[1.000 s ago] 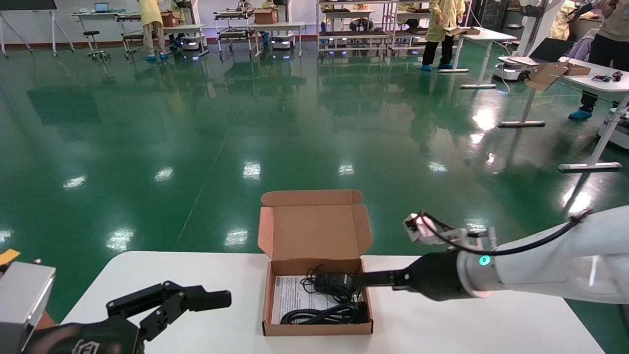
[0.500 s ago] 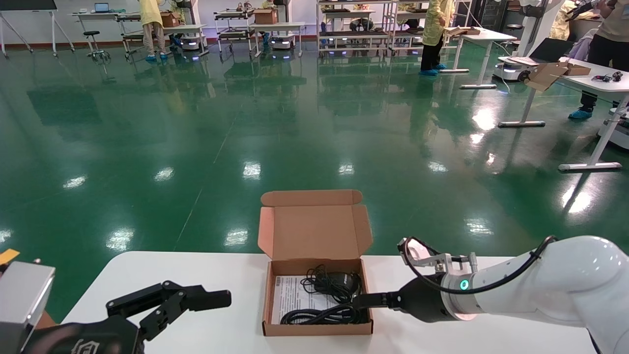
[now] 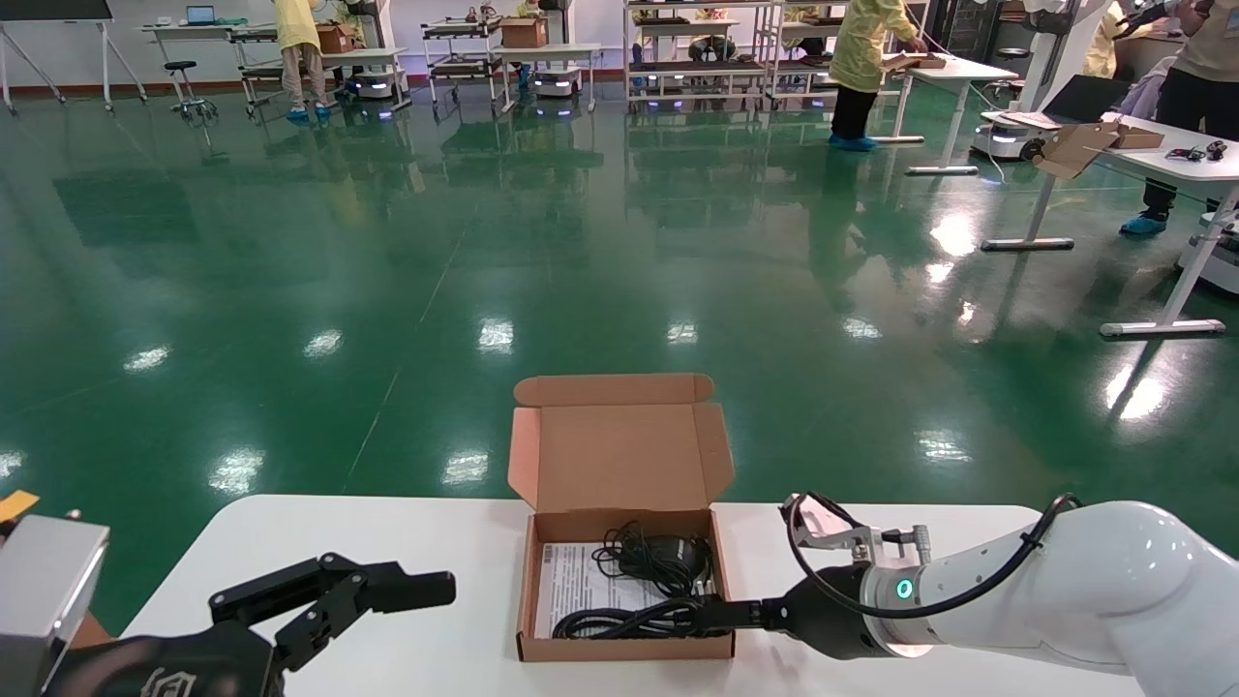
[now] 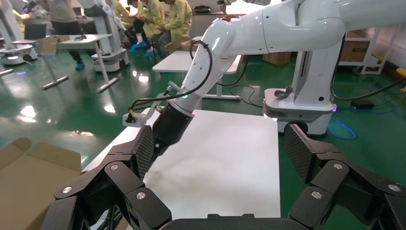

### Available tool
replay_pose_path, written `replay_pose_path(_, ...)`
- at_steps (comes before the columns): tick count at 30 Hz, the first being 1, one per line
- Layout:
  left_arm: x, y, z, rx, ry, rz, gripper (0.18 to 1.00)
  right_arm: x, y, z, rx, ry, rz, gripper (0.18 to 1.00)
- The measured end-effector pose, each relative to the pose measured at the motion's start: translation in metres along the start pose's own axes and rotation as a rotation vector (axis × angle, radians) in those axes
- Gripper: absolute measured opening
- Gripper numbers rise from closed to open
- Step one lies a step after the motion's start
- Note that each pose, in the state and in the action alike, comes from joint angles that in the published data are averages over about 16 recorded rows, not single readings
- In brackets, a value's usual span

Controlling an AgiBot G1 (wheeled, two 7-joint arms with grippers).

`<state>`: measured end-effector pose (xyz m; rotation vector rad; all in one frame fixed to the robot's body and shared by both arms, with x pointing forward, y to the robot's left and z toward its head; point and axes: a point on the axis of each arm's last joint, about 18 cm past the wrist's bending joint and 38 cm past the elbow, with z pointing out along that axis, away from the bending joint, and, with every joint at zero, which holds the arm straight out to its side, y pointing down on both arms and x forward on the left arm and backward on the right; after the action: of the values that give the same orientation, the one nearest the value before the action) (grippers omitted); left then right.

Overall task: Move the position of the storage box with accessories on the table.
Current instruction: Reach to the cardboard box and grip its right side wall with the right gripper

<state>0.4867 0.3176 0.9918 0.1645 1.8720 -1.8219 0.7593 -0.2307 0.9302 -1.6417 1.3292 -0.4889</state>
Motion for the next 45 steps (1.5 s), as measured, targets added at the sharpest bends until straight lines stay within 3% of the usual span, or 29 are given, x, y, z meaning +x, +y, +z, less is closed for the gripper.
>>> replay_pose_path(12,0.0,0.0,0.0,0.0,0.0,0.0,1.0,-0.006,-0.005,0.009,0.061,0.001,-0.031,0.985)
replay_pose_path(24,0.0,0.0,0.0,0.0,0.0,0.0,1.0,-0.006,-0.003,0.015,0.079,0.013,-0.048,0.875)
replay_pose_path(30,0.0,0.0,0.0,0.0,0.0,0.0,1.0,-0.001,0.001,0.016,0.078,0.027,-0.046,0.769)
replay_pose_path(45,0.0,0.0,0.0,0.0,0.0,0.0,1.0,0.012,0.013,0.019,0.064,0.043,-0.028,0.416)
